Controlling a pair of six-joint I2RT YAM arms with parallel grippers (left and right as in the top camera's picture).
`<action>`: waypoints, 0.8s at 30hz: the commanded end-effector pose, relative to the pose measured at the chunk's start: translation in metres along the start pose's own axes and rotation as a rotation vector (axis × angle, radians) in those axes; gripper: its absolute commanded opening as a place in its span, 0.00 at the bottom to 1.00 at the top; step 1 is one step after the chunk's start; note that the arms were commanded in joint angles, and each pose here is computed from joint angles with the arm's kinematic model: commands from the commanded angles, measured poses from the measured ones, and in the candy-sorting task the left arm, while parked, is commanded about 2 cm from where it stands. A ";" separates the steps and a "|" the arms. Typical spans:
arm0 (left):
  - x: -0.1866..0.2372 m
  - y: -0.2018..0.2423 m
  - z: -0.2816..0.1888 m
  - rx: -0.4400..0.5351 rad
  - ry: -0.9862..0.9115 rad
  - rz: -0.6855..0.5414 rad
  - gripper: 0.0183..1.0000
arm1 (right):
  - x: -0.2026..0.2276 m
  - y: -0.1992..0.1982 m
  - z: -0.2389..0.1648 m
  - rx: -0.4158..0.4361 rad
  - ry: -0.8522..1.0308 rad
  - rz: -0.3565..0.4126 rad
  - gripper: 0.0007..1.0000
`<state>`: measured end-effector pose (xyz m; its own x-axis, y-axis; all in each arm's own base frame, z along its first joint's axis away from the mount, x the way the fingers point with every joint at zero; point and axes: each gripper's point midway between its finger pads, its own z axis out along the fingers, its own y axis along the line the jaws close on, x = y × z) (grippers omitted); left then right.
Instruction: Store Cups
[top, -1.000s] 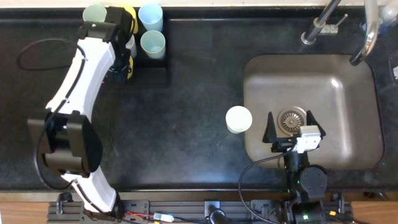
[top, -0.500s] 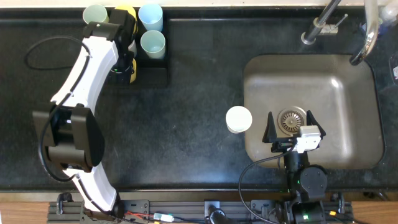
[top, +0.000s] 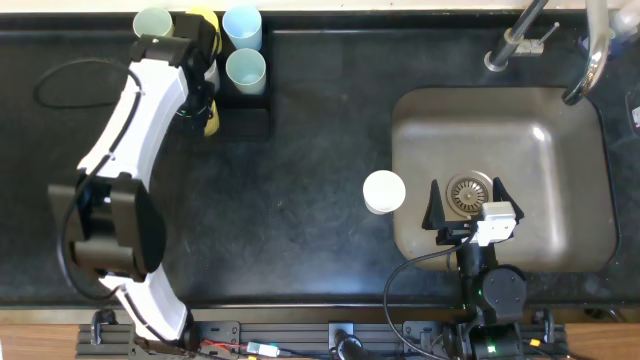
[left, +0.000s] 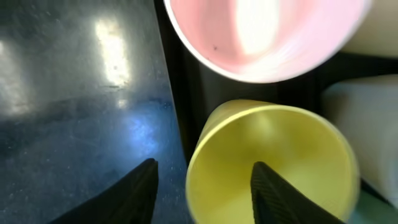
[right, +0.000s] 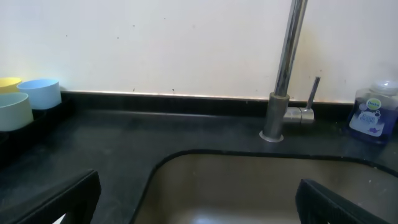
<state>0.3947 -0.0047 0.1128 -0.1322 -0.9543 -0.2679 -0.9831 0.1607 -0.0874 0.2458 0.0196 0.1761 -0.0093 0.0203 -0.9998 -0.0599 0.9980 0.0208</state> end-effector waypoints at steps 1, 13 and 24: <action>-0.038 0.001 -0.064 0.168 -0.112 -0.026 0.56 | 0.003 0.000 0.000 0.003 -0.002 0.000 1.00; -0.058 -0.054 -0.297 1.029 -0.825 0.863 0.84 | 0.003 0.000 0.000 0.003 -0.002 0.000 1.00; -0.021 0.037 -0.245 1.186 -0.961 1.067 1.00 | 0.003 0.000 0.000 0.003 -0.002 0.000 1.00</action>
<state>0.3488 -0.0343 0.3634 -0.0589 -0.0493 -0.9970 0.0361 0.9980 -0.0515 0.2458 0.0196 0.1762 -0.0089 0.0204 -0.9998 -0.0599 0.9980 0.0209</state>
